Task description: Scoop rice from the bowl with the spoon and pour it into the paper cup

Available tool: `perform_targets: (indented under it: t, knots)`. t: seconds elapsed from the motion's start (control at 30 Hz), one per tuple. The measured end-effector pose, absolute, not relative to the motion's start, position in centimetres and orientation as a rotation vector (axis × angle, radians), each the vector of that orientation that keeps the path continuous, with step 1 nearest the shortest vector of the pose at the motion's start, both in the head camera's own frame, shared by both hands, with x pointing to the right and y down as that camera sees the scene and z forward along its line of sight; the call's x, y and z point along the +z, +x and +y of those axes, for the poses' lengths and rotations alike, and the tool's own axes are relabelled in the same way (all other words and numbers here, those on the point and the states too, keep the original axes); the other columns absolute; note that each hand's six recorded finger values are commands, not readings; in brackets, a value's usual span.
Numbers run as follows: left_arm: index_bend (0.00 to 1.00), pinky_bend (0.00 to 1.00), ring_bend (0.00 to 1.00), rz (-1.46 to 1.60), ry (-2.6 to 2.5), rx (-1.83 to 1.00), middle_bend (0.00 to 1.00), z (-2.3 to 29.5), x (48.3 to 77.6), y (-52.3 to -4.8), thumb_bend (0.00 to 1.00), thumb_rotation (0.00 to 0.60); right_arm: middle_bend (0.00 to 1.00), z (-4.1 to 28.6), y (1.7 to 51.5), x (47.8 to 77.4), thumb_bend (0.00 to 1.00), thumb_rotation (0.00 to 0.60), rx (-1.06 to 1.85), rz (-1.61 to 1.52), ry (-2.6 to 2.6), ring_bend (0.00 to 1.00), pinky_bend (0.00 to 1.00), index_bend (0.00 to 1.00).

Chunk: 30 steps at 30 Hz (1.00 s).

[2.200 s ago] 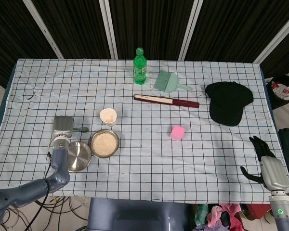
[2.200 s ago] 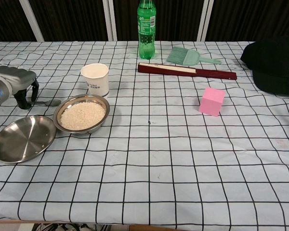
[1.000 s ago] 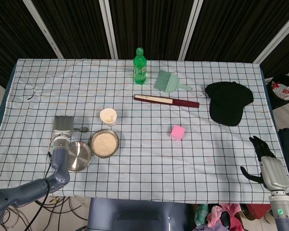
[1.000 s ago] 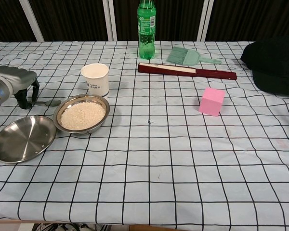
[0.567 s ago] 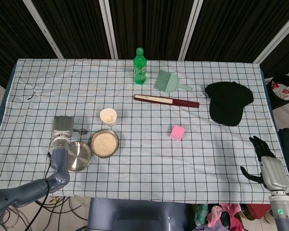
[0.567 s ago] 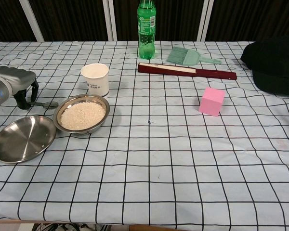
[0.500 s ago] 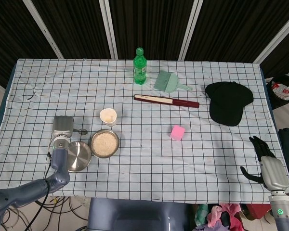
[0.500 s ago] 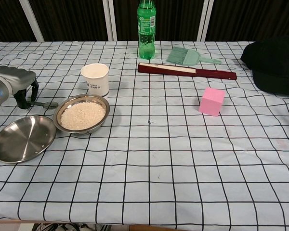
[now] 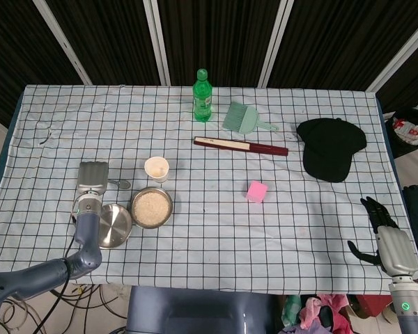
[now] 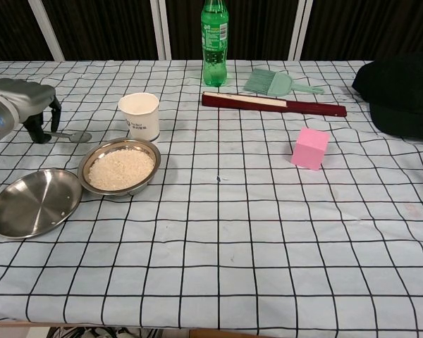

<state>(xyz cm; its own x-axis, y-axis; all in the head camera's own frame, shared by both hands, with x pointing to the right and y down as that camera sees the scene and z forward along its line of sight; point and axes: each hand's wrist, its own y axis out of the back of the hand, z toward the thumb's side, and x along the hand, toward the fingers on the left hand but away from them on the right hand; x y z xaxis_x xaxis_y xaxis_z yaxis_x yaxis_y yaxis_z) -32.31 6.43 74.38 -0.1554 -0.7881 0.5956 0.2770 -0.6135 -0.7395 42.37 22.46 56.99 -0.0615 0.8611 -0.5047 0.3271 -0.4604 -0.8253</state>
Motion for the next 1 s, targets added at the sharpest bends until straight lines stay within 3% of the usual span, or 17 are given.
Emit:
perform_targets:
  t: [0.23,0.63,1.0]
  knots:
    - [0.76,1.0,1.0,0.653,-1.353,-1.771,1.0,5.1,71.9,-31.1,0.52,0.6,0.0,22.5,42.4,57.0,0.25,0.6,1.542,-1.27,-1.764,0.0,0.19,0.0]
    - [0.77,1.0,1.0,0.477,-1.231,-1.667,1.0,3.5,67.9,-28.1,0.53,0.6,0.0,22.5,42.4,57.0,0.25,0.6,1.542,-1.281,-1.772,0.0,0.19,0.0]
    - [0.77,1.0,1.0,0.164,-1.059,-1.594,1.0,4.5,68.0,-24.3,0.53,0.6,0.0,22.4,42.4,56.9,0.25,0.6,1.541,-1.309,-1.785,0.0,0.19,0.0]
